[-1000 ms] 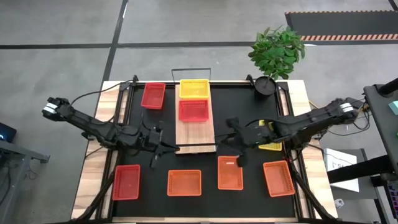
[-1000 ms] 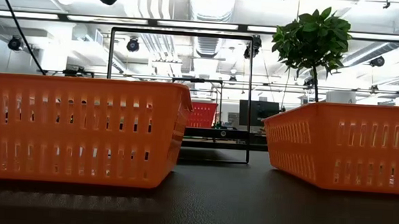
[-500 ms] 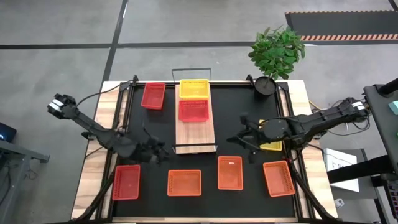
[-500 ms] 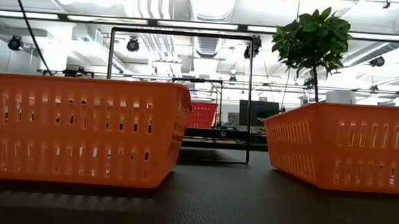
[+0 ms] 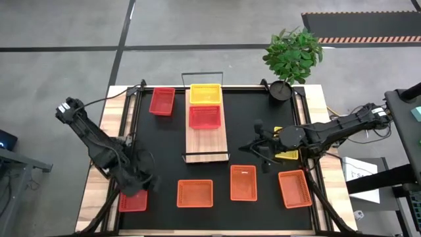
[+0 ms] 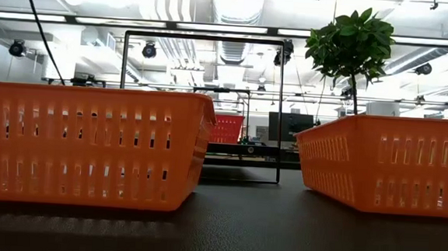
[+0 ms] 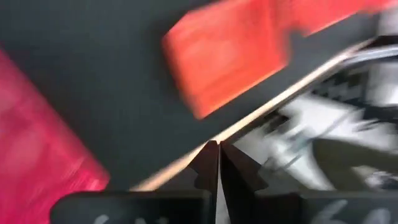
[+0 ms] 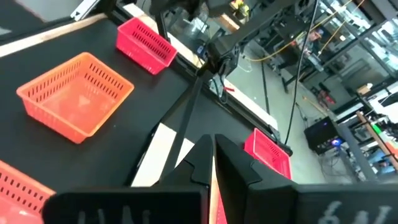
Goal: Stack baskets on shelf by color
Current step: Put the left orange bin on the shelf
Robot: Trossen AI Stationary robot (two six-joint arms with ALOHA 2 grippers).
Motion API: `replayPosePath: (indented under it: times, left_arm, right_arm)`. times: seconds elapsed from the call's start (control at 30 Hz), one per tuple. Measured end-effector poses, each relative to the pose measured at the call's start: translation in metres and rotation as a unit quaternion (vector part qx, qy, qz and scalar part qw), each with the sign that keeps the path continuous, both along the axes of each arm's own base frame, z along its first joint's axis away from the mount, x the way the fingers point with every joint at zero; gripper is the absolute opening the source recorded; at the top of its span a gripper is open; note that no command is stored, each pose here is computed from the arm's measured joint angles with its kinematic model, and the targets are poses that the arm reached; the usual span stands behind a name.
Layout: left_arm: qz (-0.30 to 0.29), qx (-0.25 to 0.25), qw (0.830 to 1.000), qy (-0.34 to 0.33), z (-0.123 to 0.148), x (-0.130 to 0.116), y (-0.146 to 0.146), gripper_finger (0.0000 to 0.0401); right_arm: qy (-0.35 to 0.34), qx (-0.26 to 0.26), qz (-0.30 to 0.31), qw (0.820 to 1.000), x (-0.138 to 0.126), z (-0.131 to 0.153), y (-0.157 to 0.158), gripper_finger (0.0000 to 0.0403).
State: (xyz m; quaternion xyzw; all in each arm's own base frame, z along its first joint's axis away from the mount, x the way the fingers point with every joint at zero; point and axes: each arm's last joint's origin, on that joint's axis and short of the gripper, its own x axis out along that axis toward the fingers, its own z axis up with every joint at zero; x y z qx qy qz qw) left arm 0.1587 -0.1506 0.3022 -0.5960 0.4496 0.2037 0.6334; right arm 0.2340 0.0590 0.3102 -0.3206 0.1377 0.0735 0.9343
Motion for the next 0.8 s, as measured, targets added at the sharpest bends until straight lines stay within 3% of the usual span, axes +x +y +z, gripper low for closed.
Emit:
replayPosePath:
  times: [0.1,0.17,0.43,0.53,0.67,0.8]
  left_arm:
    - [-0.034,-0.053,0.992,0.106,-0.015,0.002,-0.011,0.0]
    - [-0.048,-0.062,0.985,0.153,-0.028,0.004,-0.017,0.0]
    - [-0.044,-0.063,0.975,0.209,-0.047,0.013,-0.029,0.0004]
    - [-0.046,-0.049,0.983,0.168,-0.046,0.015,-0.031,0.0026]
    - [-0.088,0.003,0.996,0.01,-0.042,0.032,-0.038,0.0075]
    - [-0.208,0.091,0.972,-0.067,-0.047,0.048,-0.052,0.0121]
  right_arm:
    - [0.008,-0.002,-0.001,1.0,0.0,-0.002,0.0,0.0009]
    - [0.008,0.001,-0.003,1.0,0.0,-0.002,-0.001,0.0009]
    - [0.008,0.014,-0.029,0.999,0.002,-0.002,-0.011,0.0009]
    - [0.008,0.018,-0.04,0.999,0.003,-0.003,-0.016,0.0009]
    - [0.01,0.027,-0.054,0.998,0.004,-0.004,-0.021,0.0009]
    - [0.012,0.027,-0.057,0.998,0.005,-0.005,-0.024,0.0009]
